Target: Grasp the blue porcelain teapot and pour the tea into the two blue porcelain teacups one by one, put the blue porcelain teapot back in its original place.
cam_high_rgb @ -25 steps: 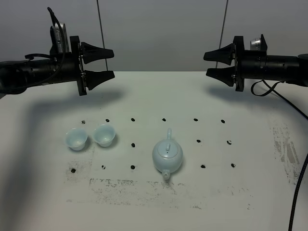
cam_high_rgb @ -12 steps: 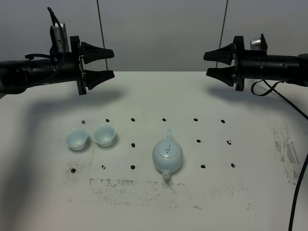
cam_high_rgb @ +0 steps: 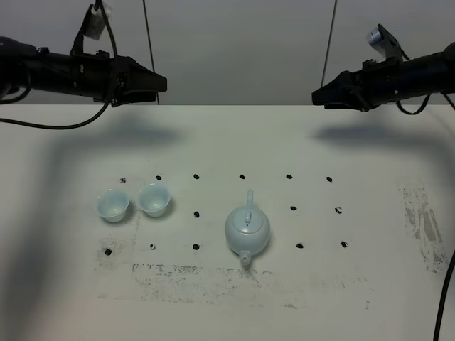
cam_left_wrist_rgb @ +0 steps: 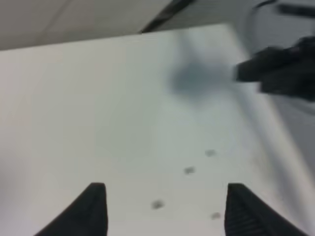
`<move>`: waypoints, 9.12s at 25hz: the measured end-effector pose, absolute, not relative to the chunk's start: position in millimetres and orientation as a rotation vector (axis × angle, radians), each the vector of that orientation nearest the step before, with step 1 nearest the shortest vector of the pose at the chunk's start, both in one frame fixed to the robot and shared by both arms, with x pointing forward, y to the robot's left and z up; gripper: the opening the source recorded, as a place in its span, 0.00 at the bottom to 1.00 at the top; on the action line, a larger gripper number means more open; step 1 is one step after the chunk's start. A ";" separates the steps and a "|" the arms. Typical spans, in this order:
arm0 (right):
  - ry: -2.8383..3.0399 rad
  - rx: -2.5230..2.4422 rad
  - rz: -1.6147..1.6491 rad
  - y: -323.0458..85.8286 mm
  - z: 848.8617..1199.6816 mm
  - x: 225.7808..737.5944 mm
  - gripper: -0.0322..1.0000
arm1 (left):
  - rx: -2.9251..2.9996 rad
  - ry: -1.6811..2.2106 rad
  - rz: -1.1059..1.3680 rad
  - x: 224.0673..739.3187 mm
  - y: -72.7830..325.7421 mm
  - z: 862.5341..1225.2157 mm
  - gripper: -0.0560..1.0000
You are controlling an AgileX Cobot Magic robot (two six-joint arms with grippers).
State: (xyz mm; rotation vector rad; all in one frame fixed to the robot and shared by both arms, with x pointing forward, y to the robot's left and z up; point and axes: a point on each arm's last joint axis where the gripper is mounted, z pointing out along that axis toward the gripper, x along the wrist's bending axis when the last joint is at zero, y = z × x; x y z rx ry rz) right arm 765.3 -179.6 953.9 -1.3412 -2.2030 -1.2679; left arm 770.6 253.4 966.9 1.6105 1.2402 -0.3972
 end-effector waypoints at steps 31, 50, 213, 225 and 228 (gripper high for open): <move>-2.774 -1.989 -0.902 -233.6 1073.2 657.6 0.42 | 1.851 1.569 0.766 525.9 290.7 1118.2 0.34; -2.865 -1.847 -1.102 -207.0 1079.3 649.1 0.41 | 1.729 1.637 0.696 275.7 293.3 1079.8 0.33; -3.020 -1.499 -0.747 -66.3 942.3 573.4 0.50 | 1.593 1.679 0.758 232.4 297.6 1033.4 0.33; -2.925 -1.410 -0.435 -71.4 933.1 553.9 0.50 | 1.593 1.679 0.758 232.4 297.6 1033.4 0.33; -2.896 -1.371 -0.366 -72.3 931.8 548.2 0.50 | 1.593 1.679 0.758 232.4 297.6 1033.4 0.33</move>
